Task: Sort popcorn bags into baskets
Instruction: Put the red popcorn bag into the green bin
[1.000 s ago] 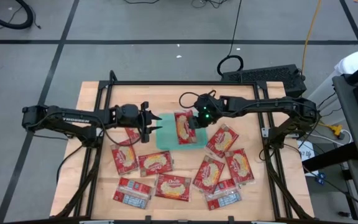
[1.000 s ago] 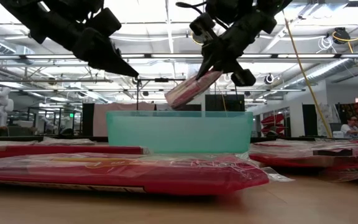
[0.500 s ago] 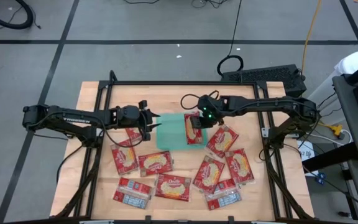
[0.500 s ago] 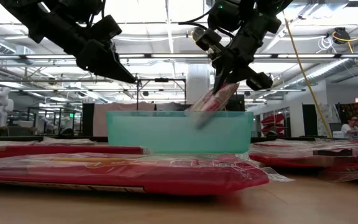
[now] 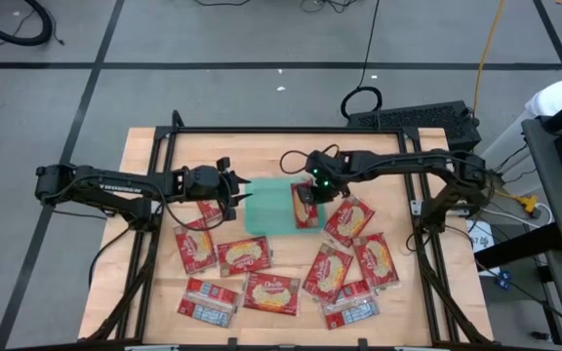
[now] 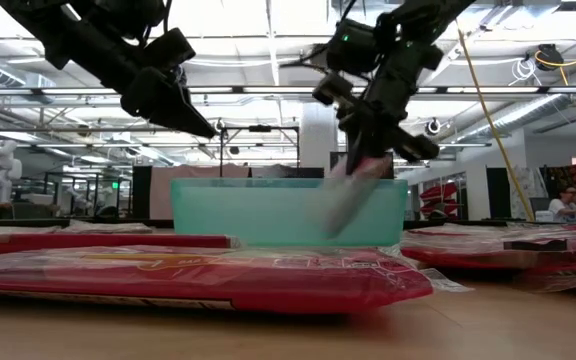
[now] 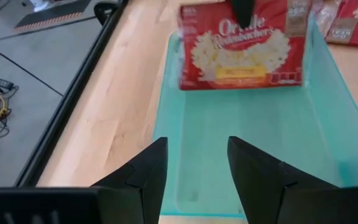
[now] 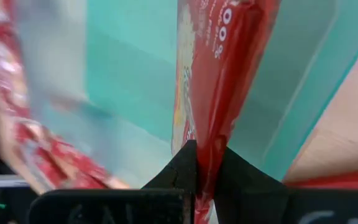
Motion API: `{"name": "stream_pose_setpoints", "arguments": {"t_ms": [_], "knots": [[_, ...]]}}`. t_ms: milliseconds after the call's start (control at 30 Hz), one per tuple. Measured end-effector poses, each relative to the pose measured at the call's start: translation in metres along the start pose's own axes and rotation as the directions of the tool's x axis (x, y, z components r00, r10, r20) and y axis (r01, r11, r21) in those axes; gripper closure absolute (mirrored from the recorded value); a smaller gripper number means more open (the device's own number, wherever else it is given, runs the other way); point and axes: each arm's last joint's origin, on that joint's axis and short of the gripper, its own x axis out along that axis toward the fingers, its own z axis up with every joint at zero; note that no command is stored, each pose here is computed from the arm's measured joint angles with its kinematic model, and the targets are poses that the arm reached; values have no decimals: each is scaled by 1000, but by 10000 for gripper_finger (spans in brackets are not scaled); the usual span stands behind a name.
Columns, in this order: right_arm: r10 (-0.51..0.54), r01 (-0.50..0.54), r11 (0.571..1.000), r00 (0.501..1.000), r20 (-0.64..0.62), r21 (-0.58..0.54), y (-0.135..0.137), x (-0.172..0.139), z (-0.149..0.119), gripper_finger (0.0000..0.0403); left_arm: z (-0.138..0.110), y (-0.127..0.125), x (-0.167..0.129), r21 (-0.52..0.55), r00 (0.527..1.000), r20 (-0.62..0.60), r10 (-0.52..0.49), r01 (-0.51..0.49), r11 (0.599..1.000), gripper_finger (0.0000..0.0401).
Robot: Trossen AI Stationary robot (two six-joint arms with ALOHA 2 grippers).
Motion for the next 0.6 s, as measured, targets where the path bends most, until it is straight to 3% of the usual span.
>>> {"name": "stream_pose_setpoints", "arguments": {"t_ms": [233, 600], "knots": [[-36, 37, 999, 998, -48, 18, -7, 21, 7, 385, -1, 0, 0, -5, 1000, -11, 16, -16, 1000, 229], [-35, 35, 999, 998, -44, 6, -6, 24, 7, 382, -2, 0, 0, -22, 1000, -21, 20, -20, 1000, 229]]}}
